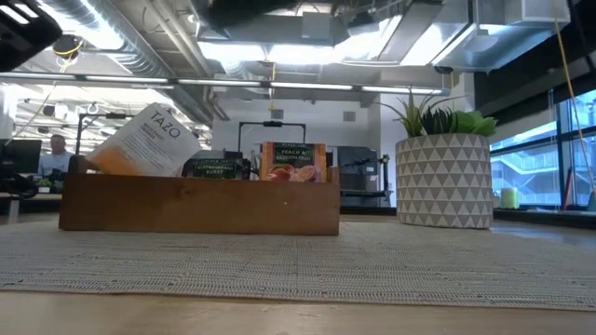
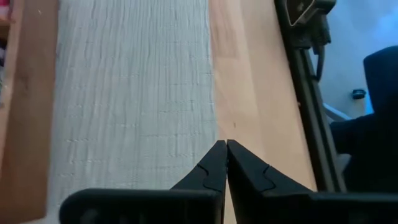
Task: Pick & Place Tea
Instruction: Put the white tea bag into the left section of the wooden organizer
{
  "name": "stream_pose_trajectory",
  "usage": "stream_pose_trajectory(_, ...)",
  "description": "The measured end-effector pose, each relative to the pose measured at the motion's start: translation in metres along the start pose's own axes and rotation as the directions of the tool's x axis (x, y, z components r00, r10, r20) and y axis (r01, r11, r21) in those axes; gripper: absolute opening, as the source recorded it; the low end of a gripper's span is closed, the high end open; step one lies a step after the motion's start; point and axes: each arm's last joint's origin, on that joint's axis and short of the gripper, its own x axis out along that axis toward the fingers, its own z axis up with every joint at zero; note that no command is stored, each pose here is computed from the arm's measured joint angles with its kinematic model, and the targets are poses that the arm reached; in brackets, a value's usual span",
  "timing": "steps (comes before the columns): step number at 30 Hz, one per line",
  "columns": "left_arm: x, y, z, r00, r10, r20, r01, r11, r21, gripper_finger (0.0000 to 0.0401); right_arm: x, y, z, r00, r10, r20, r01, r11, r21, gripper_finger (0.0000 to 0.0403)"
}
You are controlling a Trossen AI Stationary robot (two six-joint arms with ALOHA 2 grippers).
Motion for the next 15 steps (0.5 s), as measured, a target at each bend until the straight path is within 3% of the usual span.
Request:
stream_pose_trajectory(5, 0.002, 0.004, 0.004, 1.0, 0.01, 0.006, -0.01, 1.0, 0.015, 0.0007, -0.039, 0.035, -0.029, 0.997, 0.069, -0.037, -0.068, 0.998, 0.013, 0.0158)
stream_pose_trajectory(11, 0.006, 0.006, 0.013, 0.999, -0.006, 0.054, -0.002, 0.99, 0.141, 0.0015, -0.089, 0.082, -0.079, 0.978, 0.18, 0.108, -0.185, 0.982, 0.036, 0.0158)
stream_pose_trajectory(15, 0.009, 0.008, 0.024, 0.993, -0.019, 0.115, -0.003, 0.981, 0.192, 0.002, -0.121, 0.093, -0.119, 0.955, 0.12, 0.272, -0.156, 0.981, 0.113, 0.0158)
